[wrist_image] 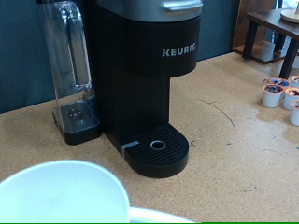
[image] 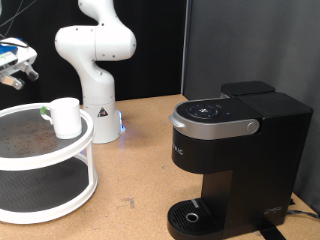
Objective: Make a cup of coffee with the keurig machine
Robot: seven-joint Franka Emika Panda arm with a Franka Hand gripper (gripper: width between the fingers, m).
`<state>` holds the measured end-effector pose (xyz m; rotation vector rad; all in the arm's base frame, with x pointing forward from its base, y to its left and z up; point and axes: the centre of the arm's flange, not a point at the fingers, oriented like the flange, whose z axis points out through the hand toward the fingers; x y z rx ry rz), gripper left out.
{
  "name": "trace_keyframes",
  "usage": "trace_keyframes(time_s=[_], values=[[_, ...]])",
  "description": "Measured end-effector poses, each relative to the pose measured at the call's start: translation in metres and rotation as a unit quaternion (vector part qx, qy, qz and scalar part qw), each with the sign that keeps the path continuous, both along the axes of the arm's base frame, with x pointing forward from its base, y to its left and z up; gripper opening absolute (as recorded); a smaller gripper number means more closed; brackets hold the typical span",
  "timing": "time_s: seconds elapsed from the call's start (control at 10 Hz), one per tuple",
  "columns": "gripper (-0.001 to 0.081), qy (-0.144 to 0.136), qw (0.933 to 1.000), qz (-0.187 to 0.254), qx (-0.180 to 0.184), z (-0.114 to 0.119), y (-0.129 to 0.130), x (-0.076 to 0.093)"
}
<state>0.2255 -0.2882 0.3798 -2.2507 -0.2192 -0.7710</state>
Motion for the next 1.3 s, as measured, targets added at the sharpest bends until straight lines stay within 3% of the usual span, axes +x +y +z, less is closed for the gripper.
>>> trace_keyframes(time_s=[0.1, 0.2, 0.3, 0.4, 0.5, 0.8, 1.3], values=[[0.0396, 0.003, 1.0, 0.002, 0.001, -0.009, 0.001, -0.001], [0.0578, 0.007, 1.0, 0.001, -0.002, -0.02, 0.003, -0.002], [0.0711, 0.014, 0.9999, 0.002, -0.005, -0.032, 0.006, -0.003], [0.0711, 0.021, 0.9997, 0.004, -0.009, -0.042, 0.008, -0.003], [0.0788, 0.023, 0.9996, 0.007, -0.012, -0.053, 0.011, -0.004], [0.0802, 0.02, 0.9997, 0.013, -0.008, -0.074, 0.018, -0.006], [0.0807, 0.015, 0.9998, 0.015, 0.006, -0.085, 0.029, -0.008]])
